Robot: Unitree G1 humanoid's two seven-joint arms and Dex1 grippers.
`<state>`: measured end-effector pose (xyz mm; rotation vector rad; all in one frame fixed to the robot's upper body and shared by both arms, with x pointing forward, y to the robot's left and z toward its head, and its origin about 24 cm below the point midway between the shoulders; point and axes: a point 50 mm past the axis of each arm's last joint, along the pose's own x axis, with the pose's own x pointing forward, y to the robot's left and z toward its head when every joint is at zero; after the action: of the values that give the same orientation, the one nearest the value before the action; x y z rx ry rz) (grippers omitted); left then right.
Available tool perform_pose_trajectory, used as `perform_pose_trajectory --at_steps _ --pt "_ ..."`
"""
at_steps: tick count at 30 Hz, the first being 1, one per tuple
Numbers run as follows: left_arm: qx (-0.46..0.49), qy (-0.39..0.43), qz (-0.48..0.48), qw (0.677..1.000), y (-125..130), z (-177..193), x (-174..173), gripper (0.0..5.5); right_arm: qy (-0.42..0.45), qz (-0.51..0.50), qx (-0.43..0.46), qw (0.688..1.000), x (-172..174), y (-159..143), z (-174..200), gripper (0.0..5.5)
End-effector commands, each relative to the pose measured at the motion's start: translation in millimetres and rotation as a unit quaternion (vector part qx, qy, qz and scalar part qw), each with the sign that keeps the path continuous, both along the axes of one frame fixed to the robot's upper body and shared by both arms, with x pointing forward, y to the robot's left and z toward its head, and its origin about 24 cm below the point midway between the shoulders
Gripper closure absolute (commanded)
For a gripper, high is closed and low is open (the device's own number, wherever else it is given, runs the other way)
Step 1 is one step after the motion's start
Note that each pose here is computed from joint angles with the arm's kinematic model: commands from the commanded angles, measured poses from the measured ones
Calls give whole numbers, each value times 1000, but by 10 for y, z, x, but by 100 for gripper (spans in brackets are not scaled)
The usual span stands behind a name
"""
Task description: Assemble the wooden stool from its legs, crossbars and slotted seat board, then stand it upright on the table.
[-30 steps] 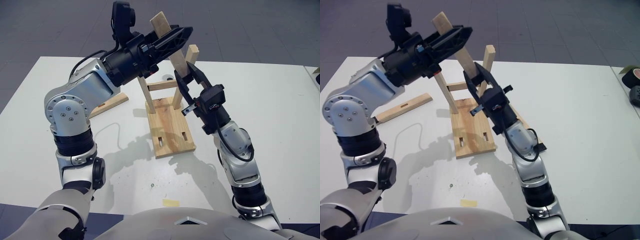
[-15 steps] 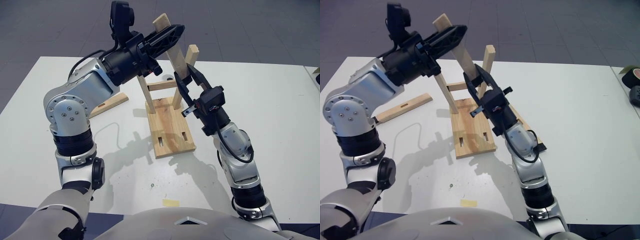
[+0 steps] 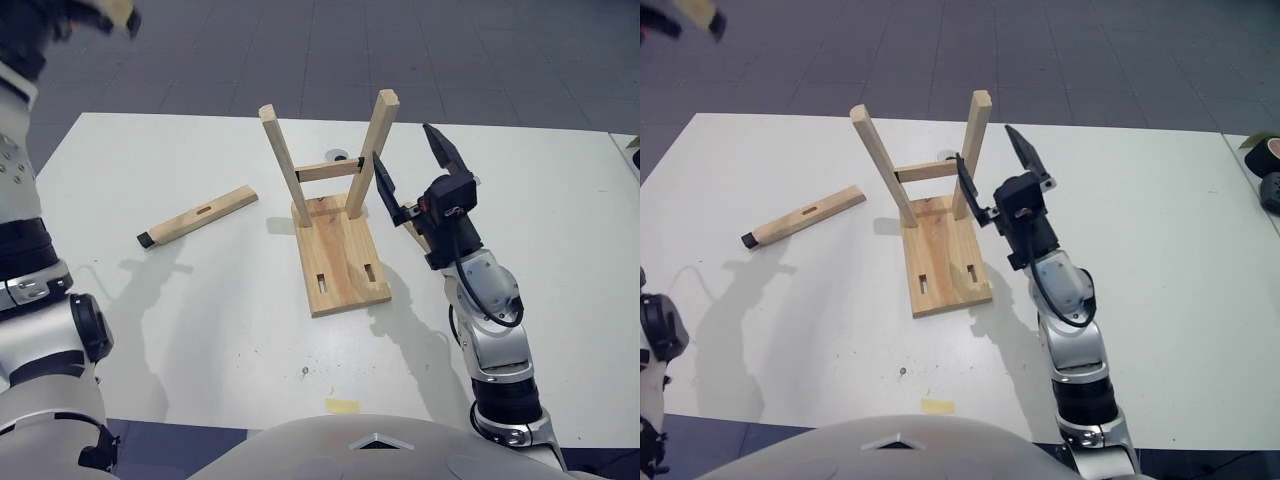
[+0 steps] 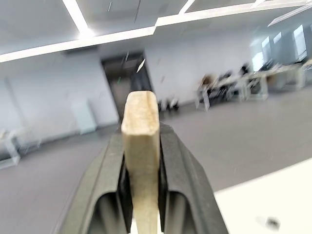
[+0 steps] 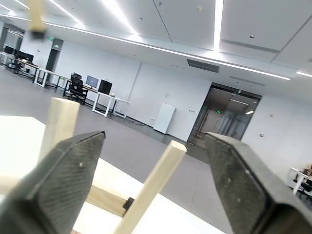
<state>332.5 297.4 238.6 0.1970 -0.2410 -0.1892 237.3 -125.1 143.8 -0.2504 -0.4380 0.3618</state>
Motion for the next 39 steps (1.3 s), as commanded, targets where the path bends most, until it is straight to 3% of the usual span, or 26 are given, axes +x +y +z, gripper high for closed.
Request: perform_pose_trajectory --at_steps 1,7,11,18,29,39 --pt "17 103 94 990 118 -1005 137 507 16 -16 16 1000 -1 -66 -20 96" --pt "62 191 131 971 156 -1664 47 507 29 -18 28 999 -2 -88 -34 11" --pt "85 225 120 963 206 -1906 -117 507 37 -14 34 999 14 -99 -42 10" --pt "56 167 60 983 162 -1743 -293 507 45 -19 34 998 -37 -99 -71 10" --pt "20 189 23 982 -240 -1815 -560 507 45 -22 24 998 -11 -104 -83 10" --pt "0 114 50 992 -295 -1280 -439 507 51 -21 22 998 -17 -95 -108 10"
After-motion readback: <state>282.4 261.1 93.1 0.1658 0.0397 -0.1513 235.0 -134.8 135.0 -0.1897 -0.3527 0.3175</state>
